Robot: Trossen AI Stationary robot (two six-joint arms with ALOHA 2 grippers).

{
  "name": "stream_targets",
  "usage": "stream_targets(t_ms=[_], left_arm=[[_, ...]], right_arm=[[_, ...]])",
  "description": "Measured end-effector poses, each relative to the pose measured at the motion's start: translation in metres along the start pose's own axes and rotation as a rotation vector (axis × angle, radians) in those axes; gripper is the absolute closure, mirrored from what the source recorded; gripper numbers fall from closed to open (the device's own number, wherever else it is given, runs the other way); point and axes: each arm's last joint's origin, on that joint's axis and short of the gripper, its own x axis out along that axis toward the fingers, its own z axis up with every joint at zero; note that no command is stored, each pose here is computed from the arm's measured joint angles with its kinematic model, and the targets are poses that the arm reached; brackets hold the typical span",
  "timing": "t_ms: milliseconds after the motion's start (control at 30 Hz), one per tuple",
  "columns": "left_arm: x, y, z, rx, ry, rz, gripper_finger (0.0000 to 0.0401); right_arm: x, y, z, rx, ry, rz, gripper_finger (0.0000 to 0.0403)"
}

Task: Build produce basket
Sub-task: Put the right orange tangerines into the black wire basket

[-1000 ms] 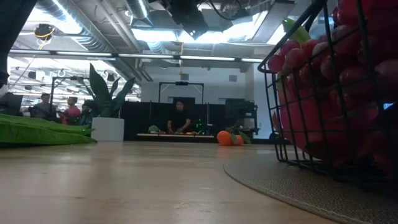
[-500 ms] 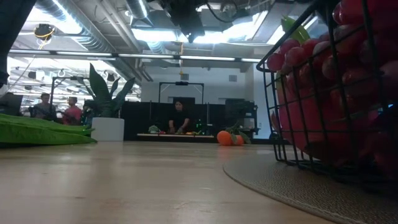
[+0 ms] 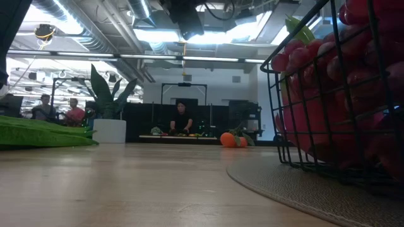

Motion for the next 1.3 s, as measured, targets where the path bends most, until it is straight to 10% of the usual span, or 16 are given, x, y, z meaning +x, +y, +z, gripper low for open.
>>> stream_targets(t_ms=[567,1300], left_arm=[[-0.016,0.028,-0.012,-0.222,0.015,0.147,0.0330],[-0.038,0.057,-0.026,-0.279,-0.013,0.228,0.0330]], right_arm=[[-0.040,-0.110,0.053,0.213,-0.328,-0.045,0.0083],[0.016,-0.173,0.104,0.434,-0.125,-0.092,0.0083]])
